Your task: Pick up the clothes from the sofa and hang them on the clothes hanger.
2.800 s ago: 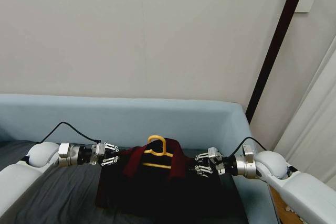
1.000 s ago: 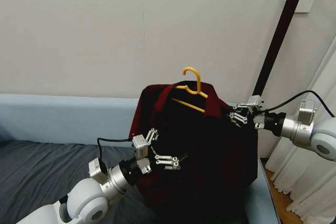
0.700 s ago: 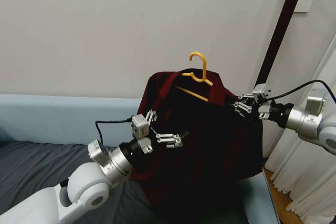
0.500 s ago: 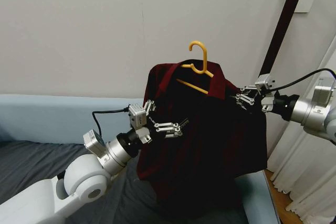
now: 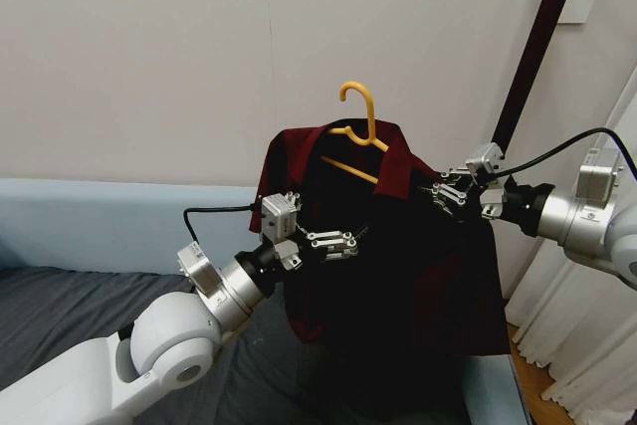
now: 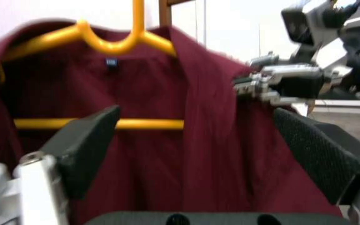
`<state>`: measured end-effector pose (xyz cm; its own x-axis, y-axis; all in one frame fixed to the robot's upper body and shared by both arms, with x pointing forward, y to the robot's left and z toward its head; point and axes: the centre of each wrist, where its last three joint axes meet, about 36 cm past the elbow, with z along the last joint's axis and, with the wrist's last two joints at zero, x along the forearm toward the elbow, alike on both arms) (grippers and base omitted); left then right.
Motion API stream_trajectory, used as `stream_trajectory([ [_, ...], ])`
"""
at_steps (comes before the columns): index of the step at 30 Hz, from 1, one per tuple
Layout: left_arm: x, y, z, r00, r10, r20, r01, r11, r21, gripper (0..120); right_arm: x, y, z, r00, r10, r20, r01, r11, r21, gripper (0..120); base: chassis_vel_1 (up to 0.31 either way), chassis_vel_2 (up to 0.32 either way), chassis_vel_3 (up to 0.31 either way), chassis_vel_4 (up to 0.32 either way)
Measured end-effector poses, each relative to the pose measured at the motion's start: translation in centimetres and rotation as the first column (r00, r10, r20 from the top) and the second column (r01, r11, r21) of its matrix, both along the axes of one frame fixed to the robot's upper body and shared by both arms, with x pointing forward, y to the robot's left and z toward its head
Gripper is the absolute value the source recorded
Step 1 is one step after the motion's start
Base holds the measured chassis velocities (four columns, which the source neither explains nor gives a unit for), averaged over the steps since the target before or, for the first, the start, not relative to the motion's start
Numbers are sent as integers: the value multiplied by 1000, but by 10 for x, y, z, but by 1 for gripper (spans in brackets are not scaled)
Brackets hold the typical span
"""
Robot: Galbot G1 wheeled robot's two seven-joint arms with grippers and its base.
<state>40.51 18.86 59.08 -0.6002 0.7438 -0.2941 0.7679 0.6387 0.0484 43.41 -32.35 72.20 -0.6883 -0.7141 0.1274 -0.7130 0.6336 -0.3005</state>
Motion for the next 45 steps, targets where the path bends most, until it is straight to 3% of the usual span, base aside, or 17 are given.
stream_trajectory([
  [1,0,0,0,1000,0,0,0,1000,0,93,0,0,0,1000,0,0,0,1000,0,7,0,0,0,0],
  [5,5,-3,-2,1000,8,-1,-8,1000,-1,72,1,0,-1,1000,7,3,-7,1000,0,7,0,0,0,0],
  [11,9,-5,-2,1000,13,-1,-13,1000,-1,61,1,0,-1,1000,10,4,-10,1000,2,7,0,0,0,0],
  [14,12,-8,-3,1000,15,-2,-15,1000,-4,43,1,0,-1,1000,13,6,-13,1000,5,7,0,0,0,0],
  [20,15,-10,-2,1000,19,3,-19,1000,-11,22,3,-1,-2,1000,12,7,-12,1000,7,7,0,0,0,0],
  [26,20,-8,7,1000,29,5,-28,997,-68,0,6,-2,-6,1000,15,6,-15,1000,6,7,0,0,0,0],
  [33,41,-2,14,996,94,-11,-95,989,-117,0,6,0,-6,999,39,5,-39,999,27,7,0,0,0,0],
  [45,54,-2,19,993,113,-22,-115,977,-180,0,5,-3,0,998,68,-17,-67,994,86,7,0,0,0,0],
])
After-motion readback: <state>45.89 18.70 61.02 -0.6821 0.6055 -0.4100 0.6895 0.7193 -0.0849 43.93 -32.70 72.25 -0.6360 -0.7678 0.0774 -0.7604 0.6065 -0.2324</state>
